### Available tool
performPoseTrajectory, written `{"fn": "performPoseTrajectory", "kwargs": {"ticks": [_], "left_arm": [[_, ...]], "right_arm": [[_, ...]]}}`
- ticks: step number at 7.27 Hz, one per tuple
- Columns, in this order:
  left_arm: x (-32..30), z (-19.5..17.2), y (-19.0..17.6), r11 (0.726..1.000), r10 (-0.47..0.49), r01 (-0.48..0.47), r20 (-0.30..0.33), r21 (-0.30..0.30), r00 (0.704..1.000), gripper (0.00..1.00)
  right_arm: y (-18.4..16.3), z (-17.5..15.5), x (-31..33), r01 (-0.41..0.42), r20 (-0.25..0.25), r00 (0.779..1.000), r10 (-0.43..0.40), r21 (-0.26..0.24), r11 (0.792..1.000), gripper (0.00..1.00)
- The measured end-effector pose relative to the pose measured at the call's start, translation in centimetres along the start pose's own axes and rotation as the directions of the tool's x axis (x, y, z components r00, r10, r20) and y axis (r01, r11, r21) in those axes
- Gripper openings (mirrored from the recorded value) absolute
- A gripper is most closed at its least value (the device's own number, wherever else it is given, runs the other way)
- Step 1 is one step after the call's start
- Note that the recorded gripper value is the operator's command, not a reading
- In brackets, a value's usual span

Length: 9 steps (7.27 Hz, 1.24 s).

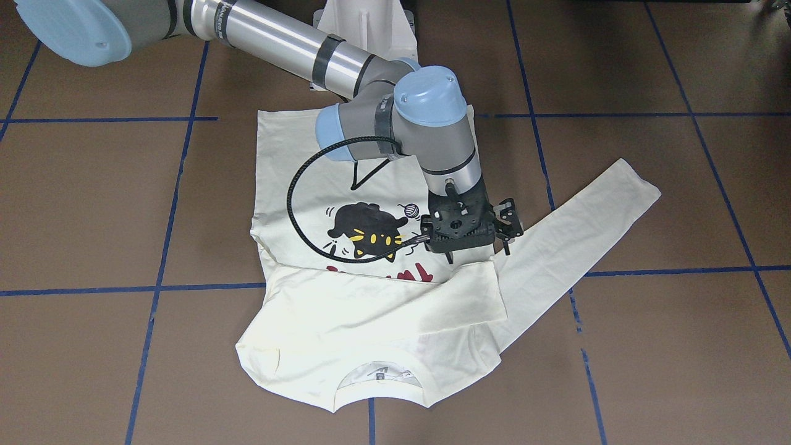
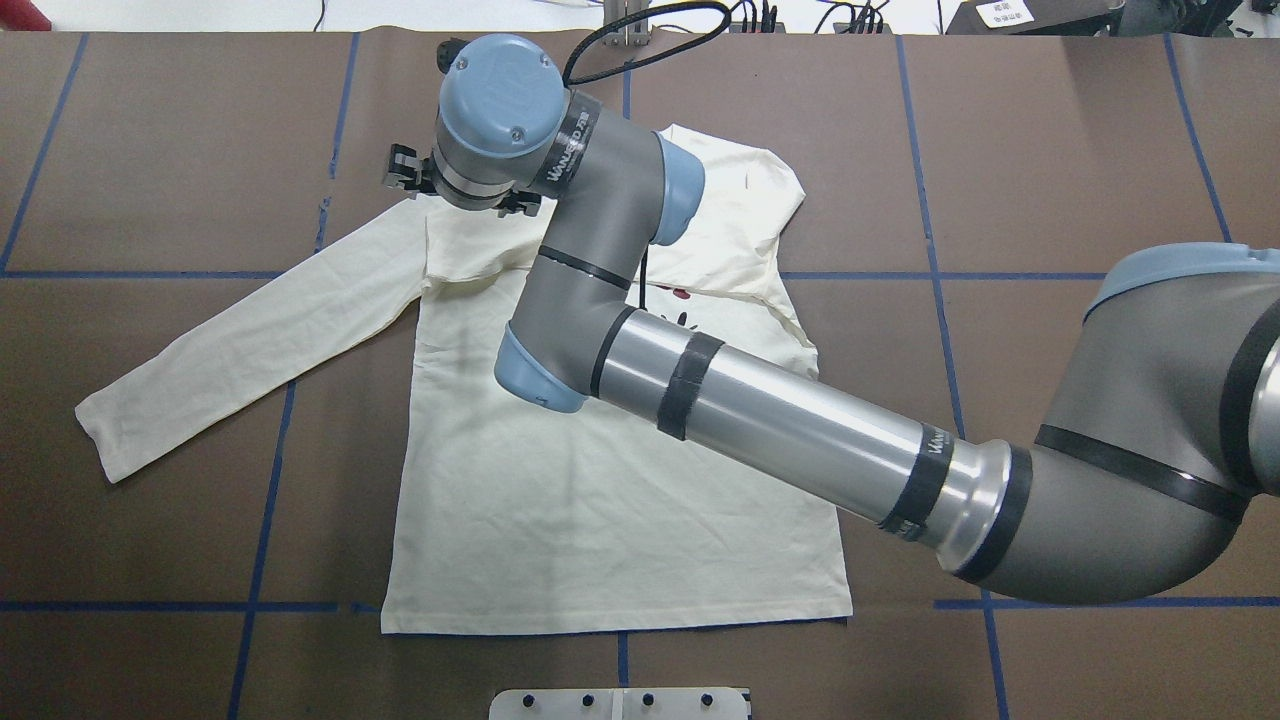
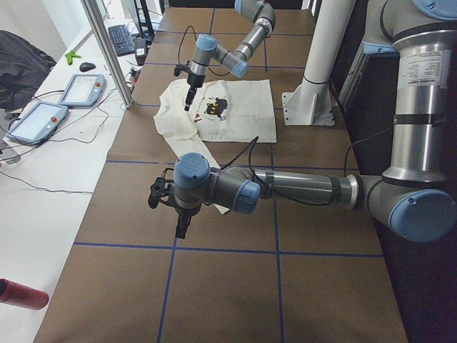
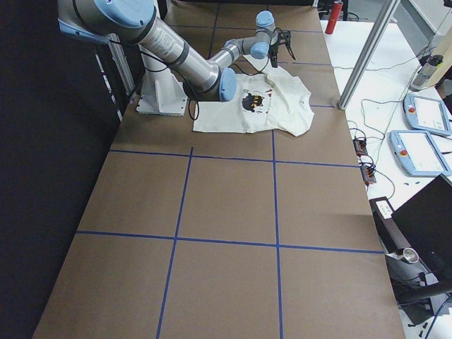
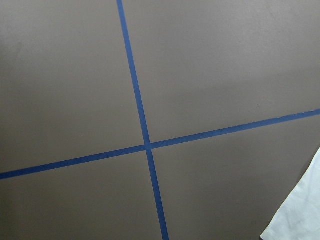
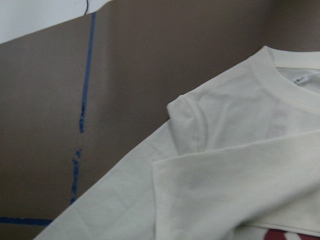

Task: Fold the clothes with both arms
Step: 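Carry the sleeve across the shirt body with the right gripper and release, then grasp the other sleeve cuff with the left gripper while the right gripper withdraws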

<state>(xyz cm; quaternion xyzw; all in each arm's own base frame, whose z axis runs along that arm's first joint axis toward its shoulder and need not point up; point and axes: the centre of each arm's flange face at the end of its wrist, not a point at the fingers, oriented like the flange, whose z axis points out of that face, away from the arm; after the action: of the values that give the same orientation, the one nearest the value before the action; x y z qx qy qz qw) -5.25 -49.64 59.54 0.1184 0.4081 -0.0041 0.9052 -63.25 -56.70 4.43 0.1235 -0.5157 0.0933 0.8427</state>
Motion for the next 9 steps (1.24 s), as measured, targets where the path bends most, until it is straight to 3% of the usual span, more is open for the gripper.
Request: {"fn": "performPoseTrajectory", "kwargs": {"ticks": [2,4,6,9], "left_arm": [[2.5,3.5,2.0,0.992,-0.119,0.118,0.020,0.050,0.993,1.00],[6.8,8.0,5.2,0.960,-0.260,0.259,0.000,0.109,0.966,1.00],[11.9,11.1,7.5,0.925,-0.367,0.368,-0.022,0.098,0.930,1.00],[19.1,15.2,12.5,0.888,-0.453,0.450,0.014,0.095,0.891,1.00]], "right_arm": [[-1.4,-3.4,7.1,0.007,-0.139,0.990,-0.020,-0.095,0.995,1.00],[-2.6,-6.9,17.0,0.050,-0.229,0.970,-0.086,-0.160,0.986,1.00],[-5.4,-10.7,26.5,0.068,-0.253,0.959,-0.126,-0.225,0.972,1.00],[-8.7,-14.0,37.1,0.119,-0.247,0.949,-0.194,-0.292,0.949,1.00]]}}
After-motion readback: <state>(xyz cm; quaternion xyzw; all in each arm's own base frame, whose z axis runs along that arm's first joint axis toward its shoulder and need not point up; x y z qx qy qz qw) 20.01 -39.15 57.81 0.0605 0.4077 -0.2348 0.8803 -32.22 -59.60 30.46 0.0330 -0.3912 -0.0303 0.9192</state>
